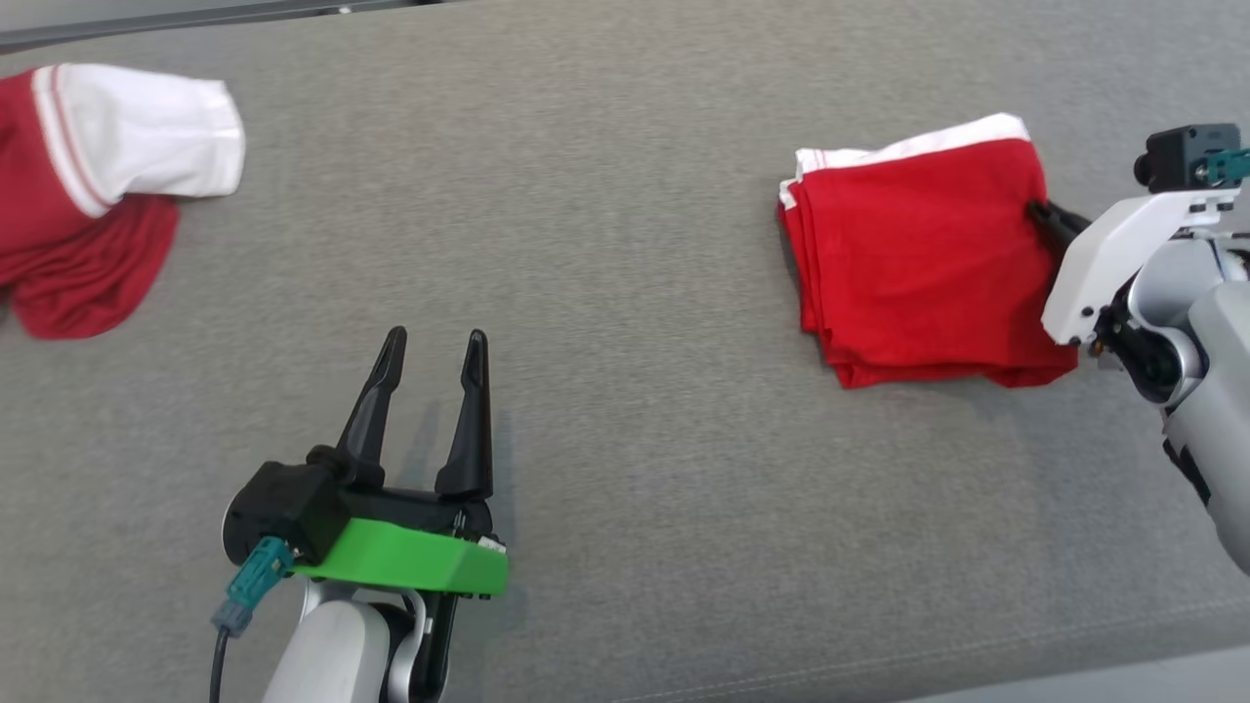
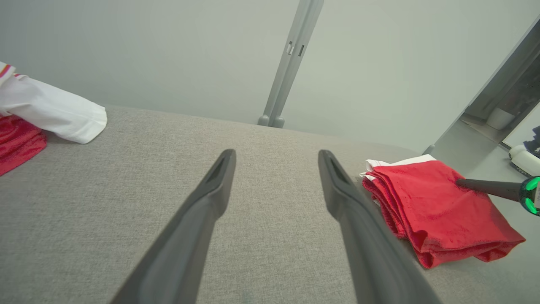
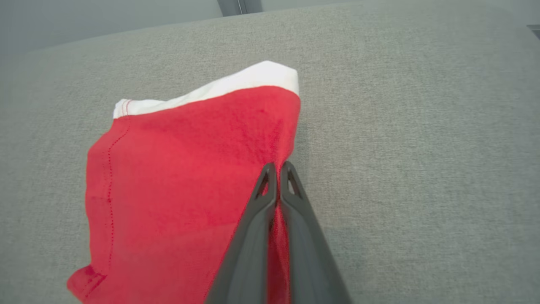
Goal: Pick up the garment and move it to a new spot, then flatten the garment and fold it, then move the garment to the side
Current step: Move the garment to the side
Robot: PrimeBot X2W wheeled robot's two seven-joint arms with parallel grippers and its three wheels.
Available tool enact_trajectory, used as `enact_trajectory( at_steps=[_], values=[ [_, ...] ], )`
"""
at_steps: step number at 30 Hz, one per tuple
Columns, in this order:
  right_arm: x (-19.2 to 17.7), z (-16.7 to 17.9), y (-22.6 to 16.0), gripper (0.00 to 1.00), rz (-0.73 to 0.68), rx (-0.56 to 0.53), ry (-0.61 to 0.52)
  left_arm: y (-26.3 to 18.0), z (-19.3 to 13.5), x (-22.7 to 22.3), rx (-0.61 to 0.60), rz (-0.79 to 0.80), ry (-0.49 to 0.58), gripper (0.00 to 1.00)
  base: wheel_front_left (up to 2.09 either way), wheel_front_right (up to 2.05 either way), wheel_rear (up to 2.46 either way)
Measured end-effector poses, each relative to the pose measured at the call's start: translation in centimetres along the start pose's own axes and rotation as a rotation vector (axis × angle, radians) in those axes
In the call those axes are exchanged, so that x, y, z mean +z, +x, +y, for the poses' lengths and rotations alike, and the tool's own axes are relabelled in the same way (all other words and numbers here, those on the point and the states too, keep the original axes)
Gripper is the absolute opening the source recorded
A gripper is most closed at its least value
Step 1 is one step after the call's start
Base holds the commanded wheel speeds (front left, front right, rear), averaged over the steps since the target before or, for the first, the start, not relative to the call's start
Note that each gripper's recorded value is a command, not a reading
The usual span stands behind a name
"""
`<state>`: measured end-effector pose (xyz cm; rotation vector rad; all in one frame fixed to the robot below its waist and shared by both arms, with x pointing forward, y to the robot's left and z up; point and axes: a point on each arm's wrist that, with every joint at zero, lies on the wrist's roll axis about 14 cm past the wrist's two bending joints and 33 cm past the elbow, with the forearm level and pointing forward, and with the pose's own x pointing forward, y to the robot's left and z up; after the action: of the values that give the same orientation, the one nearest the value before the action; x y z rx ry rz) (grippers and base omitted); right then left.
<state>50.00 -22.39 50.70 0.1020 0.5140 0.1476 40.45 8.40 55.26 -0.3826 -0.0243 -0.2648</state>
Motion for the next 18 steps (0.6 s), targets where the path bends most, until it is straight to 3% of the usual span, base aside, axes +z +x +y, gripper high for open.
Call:
enact_trajectory(
  at_steps=[18],
  values=[
    [0.8,-10.2,-6.0,0.0,-0.071,-0.265,0.042,5.1,-8.4,-5.1,-0.296,0.11,-0.048,1.0,0.0,0.0,0.0]
  ],
)
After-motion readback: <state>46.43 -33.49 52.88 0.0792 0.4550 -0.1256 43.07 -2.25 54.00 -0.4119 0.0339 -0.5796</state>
